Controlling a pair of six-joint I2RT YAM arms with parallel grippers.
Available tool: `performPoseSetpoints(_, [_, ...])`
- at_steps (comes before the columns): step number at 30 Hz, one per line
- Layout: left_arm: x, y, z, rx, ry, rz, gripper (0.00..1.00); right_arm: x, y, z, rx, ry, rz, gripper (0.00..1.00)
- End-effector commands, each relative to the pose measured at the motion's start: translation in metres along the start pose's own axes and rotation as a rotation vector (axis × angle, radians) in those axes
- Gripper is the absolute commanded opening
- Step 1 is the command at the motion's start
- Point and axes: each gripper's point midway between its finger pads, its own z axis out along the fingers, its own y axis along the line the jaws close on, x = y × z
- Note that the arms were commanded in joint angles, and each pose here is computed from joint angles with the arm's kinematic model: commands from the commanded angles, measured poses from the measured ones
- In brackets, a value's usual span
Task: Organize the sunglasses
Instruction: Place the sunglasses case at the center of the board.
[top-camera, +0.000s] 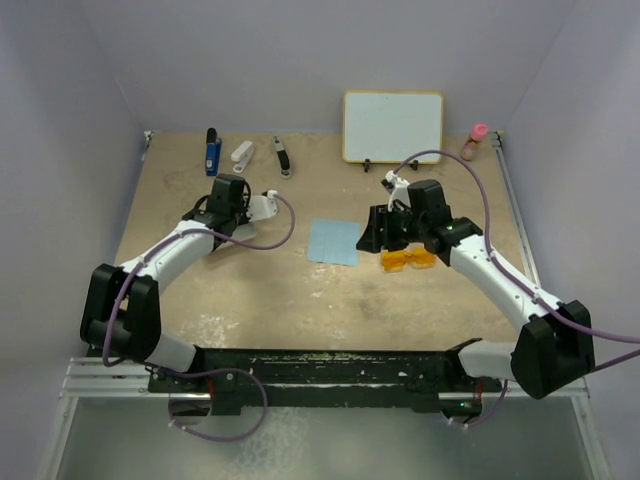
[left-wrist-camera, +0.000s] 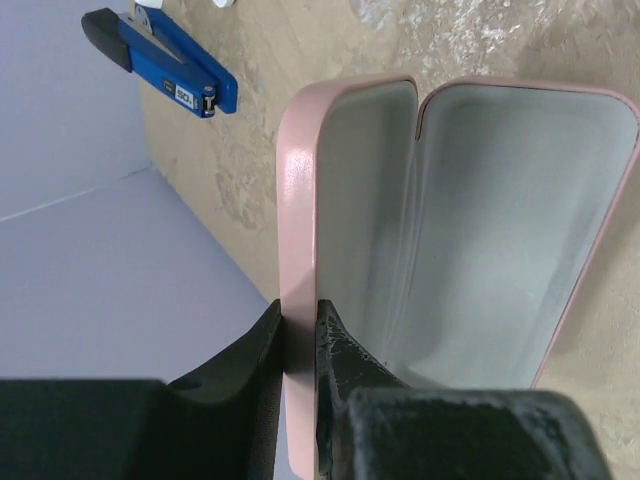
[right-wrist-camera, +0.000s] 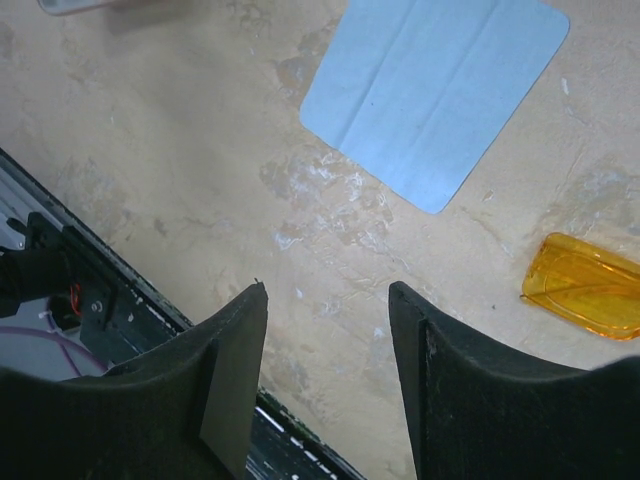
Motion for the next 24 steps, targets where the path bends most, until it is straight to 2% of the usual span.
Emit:
performPoseSetpoints(1, [-0.011, 0.016, 0.003, -0.104, -0.074, -0.02, 0.04, -0.034, 0.008, -0.003, -0.02, -0.099, -0.053, 0.57])
performPoseSetpoints(8, [-0.004, -0.009, 0.011, -0.07, -0.077, -0.032, 0.04, -0.031, 0.012, 0.005, -0.06, -0.074, -0.048, 0.58])
performPoseSetpoints(12, [0.002, -0.014, 0.015, -0.089, -0.059, -0.051, 0.1, -0.026, 0.006, 0.008, -0.042, -0.054, -0.05, 0.6])
performPoseSetpoints(16, [0.004, -0.015, 0.016, -0.091, -0.051, -0.077, 0.2, -0.042, 0.008, 0.007, -0.027, -0.075, -0.068, 0.62])
performPoseSetpoints(21, [0.005, -0.015, 0.015, -0.058, -0.026, -0.109, 0.25, -0.043, 0.005, 0.009, -0.006, -0.04, -0.071, 0.68])
performPoseSetpoints(23, [0.004, -0.014, 0.011, -0.052, -0.028, -0.122, 0.33, -0.05, 0.001, 0.01, 0.023, -0.048, -0.081, 0.68])
performPoseSetpoints(24, [0.004, -0.014, 0.009, -0.045, -0.034, -0.126, 0.42, -0.055, -0.002, 0.01, 0.044, -0.057, -0.086, 0.68])
